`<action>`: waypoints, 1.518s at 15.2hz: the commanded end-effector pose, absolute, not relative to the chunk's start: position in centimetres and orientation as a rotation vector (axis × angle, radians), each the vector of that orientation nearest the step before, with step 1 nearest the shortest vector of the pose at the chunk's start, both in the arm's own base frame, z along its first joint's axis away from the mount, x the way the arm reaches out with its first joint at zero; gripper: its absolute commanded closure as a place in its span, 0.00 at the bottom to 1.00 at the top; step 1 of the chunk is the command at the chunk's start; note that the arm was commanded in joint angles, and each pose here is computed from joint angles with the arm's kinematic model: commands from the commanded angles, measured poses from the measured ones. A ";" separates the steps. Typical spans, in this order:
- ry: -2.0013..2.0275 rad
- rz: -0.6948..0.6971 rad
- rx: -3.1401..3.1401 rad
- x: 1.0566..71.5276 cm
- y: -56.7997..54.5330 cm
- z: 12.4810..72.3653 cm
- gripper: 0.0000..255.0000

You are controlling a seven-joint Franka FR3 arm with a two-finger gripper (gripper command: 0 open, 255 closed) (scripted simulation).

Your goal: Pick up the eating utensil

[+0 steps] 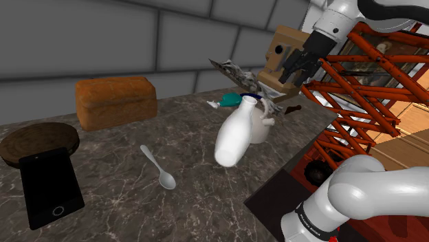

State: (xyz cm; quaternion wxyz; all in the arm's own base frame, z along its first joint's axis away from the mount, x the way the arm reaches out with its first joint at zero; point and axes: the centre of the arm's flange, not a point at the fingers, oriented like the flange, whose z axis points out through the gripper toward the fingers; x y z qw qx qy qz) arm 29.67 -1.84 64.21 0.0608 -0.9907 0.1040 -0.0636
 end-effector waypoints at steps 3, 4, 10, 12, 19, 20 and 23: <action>0.313 -0.201 -2.998 30.2 0.4 62.9 0.00; 0.312 -0.206 -2.998 30.4 1.6 62.3 0.00; 0.306 -0.232 -3.000 31.9 8.3 58.4 0.00; 0.305 -0.241 -3.001 32.4 10.6 57.2 0.00; 0.298 -0.273 -3.003 34.3 18.5 52.6 0.00; 0.297 -0.277 -3.003 34.5 19.6 52.0 0.00; 0.294 -0.290 -3.004 35.3 23.0 50.1 0.00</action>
